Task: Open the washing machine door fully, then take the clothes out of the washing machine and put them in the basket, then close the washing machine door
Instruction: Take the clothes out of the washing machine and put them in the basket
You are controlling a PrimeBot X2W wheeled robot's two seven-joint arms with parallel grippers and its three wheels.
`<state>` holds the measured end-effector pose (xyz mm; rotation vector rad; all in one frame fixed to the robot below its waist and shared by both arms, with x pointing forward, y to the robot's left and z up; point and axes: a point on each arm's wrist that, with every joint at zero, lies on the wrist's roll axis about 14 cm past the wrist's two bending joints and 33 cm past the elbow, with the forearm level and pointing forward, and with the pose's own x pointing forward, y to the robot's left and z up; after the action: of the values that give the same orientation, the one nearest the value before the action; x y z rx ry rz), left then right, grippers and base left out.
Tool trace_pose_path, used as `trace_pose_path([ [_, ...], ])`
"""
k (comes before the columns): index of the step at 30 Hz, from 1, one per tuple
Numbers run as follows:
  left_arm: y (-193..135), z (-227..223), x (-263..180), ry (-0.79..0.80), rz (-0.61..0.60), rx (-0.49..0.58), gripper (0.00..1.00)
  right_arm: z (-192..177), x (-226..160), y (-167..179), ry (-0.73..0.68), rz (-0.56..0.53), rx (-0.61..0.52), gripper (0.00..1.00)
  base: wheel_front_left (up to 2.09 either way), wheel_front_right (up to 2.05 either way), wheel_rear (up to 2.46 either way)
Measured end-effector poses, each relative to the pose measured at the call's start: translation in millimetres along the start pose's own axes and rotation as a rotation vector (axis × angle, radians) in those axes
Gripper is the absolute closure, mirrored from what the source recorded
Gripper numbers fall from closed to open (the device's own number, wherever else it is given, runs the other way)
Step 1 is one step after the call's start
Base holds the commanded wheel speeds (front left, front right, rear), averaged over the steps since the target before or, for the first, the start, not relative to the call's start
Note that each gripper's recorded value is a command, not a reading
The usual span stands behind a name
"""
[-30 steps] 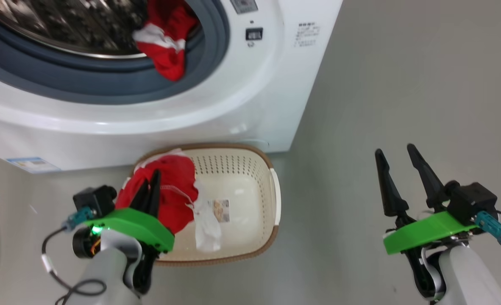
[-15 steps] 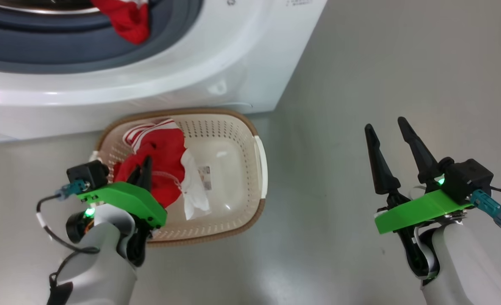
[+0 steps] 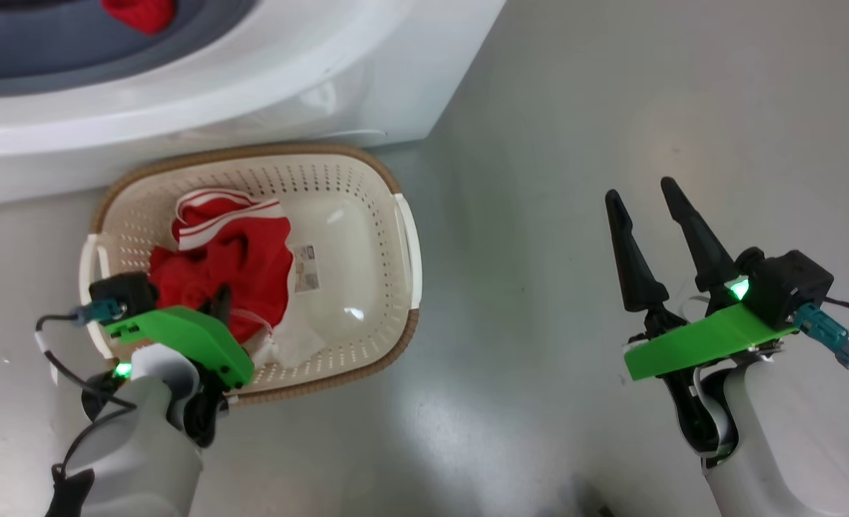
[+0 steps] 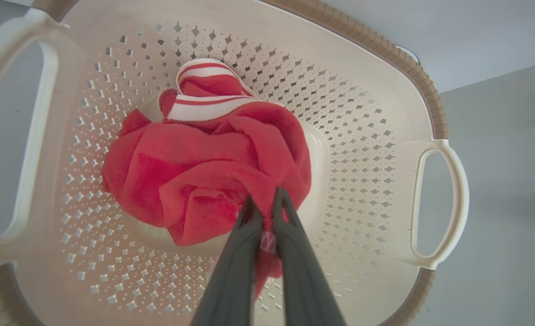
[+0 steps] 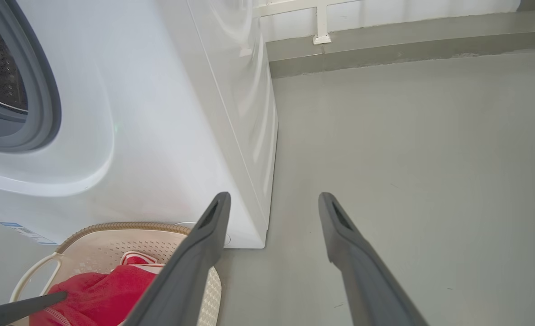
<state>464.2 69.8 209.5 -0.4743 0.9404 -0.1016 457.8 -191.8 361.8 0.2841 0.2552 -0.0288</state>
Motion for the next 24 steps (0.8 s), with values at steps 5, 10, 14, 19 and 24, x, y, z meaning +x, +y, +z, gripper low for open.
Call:
trace_pose_path([
  [5,-1.4,-6.6,11.5,0.024,-0.008,0.011,1.0,-8.5,4.8,-4.2,0.019,-0.009,0.005,0.0,0.0,0.0,0.0],
  [10,-1.7,-6.6,13.4,0.016,-0.01,0.011,0.0,-16.6,5.3,-5.7,0.041,-0.014,0.008,0.0,0.0,0.0,0.0],
  [14,0.4,0.4,11.2,-0.015,-0.004,0.001,0.0,-13.2,11.9,-4.7,0.03,-0.009,0.0,0.0,0.0,0.0,0.0],
  [19,-5.1,23.8,7.4,-0.11,-0.024,-0.01,0.0,-16.3,15.0,-2.4,0.039,-0.004,-0.003,0.0,0.0,0.0,0.0],
  [24,-16.5,49.1,-1.1,-0.197,-0.065,0.004,0.0,-10.3,17.0,1.5,0.025,0.006,-0.014,0.0,0.0,0.0,0.0],
])
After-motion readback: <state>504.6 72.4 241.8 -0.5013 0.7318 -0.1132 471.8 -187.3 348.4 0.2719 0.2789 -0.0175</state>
